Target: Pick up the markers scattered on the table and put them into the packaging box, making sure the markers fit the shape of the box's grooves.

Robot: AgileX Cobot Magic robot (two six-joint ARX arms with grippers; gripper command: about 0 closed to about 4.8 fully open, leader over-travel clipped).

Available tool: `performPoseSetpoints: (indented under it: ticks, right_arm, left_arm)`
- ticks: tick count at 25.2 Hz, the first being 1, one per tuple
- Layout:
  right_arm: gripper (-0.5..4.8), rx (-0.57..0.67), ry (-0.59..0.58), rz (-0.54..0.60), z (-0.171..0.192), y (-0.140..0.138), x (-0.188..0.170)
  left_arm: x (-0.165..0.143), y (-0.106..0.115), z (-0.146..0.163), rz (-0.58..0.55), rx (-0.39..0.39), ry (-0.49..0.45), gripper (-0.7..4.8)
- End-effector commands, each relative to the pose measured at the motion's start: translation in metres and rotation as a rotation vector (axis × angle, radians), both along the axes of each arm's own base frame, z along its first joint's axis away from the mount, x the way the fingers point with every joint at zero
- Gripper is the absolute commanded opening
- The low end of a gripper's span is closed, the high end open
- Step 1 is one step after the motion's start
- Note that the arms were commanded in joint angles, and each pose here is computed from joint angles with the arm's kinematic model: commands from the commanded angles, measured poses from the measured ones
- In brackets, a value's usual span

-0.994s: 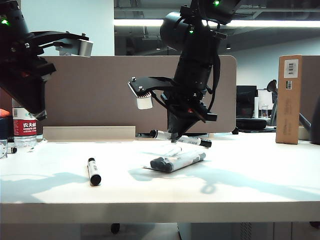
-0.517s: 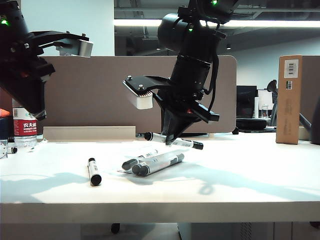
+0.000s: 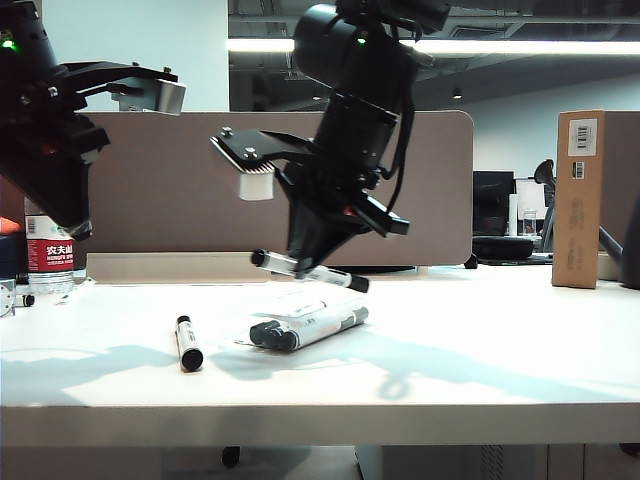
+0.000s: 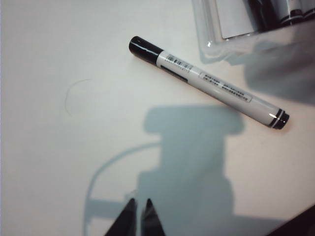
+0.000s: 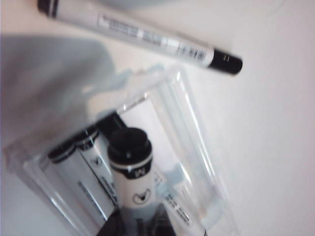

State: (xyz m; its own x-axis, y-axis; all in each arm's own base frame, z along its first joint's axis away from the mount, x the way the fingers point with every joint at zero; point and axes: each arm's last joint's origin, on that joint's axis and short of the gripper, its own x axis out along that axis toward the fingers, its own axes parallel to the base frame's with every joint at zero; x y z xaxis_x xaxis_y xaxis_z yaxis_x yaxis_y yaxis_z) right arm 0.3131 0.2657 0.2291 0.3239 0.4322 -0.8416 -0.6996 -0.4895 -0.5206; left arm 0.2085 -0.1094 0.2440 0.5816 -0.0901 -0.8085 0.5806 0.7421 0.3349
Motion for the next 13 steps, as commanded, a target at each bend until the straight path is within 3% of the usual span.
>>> performPoseSetpoints:
  ticks: [1, 10, 13]
  right_arm:
    - [-0.05, 0.018, 0.011, 0.013, 0.0023, 0.0013, -0.0009]
    - [0.13, 0.031, 0.031, -0.006, 0.0025, 0.0012, -0.0013]
    - [0.92, 0.063, 0.06, -0.011, 0.0029, 0.0032, -0.0028]
  left_arm:
    - [-0.0002, 0.0, 0.0023, 0.001, 0.001, -0.007, 0.22]
    - [-0.0017, 0.0009, 0.0012, 0.001, 0.011, 0.012, 0.22]
    - [-0.0023, 0.0015, 0.001, 0.008, 0.024, 0.013, 0.22]
